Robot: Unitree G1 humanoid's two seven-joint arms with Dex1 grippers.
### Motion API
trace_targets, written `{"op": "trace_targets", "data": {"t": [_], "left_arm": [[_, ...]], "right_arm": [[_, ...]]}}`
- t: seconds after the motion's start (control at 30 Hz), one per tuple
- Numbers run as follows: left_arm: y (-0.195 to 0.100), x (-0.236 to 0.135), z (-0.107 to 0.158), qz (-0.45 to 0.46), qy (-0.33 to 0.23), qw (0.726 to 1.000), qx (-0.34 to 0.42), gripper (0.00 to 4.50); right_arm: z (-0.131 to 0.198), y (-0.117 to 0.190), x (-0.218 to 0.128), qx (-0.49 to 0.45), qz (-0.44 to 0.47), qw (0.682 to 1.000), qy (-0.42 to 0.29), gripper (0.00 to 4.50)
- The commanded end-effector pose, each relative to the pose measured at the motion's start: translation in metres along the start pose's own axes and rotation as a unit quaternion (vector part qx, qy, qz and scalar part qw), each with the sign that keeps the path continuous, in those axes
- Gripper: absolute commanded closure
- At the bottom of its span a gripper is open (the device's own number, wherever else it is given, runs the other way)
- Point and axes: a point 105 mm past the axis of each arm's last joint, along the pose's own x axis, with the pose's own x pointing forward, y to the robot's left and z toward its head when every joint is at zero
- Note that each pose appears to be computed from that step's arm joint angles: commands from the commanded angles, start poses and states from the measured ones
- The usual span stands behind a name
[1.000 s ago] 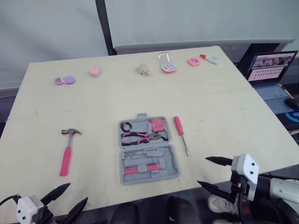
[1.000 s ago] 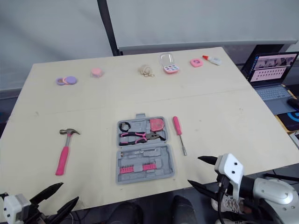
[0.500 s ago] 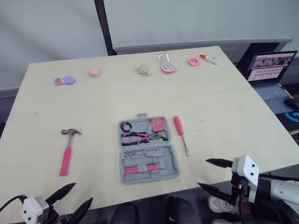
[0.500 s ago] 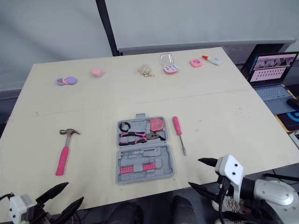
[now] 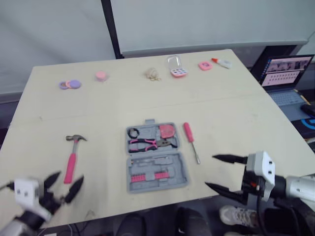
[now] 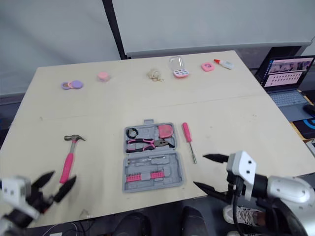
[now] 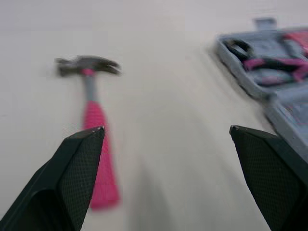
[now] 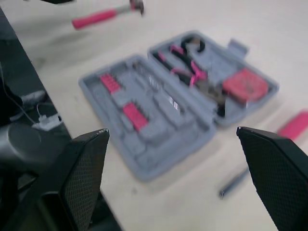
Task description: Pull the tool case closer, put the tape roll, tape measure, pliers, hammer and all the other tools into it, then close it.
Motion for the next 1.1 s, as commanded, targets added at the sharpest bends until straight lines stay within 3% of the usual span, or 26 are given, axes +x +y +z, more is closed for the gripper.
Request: {"op": "trace_targets", "data": {"t": [0.03, 0.2, 0.6, 1.1], "left_arm": [[-0.006, 0.004, 0.014, 0.019, 0.015, 1.000, -0.012, 0.04], [-0.009, 0.012, 0.013, 0.040, 0.057, 0.998, 0.008, 0.04], [0.030, 0.053, 0.027, 0.102, 0.132, 0.985, 0.033, 0.04], [0.045, 0.084, -0.014, 0.085, 0.188, 0.979, 0.007, 0.04]], "right_arm": [[0.014, 0.002, 0.005, -0.012, 0.009, 1.000, -0.020, 0.00], [0.020, 0.001, 0.009, -0.017, 0.012, 0.999, -0.028, 0.00], [0.013, -0.002, 0.012, -0.018, 0.006, 1.000, -0.015, 0.00], [0.007, -0.005, 0.005, -0.024, -0.018, 1.000, 0.002, 0.00]]}}
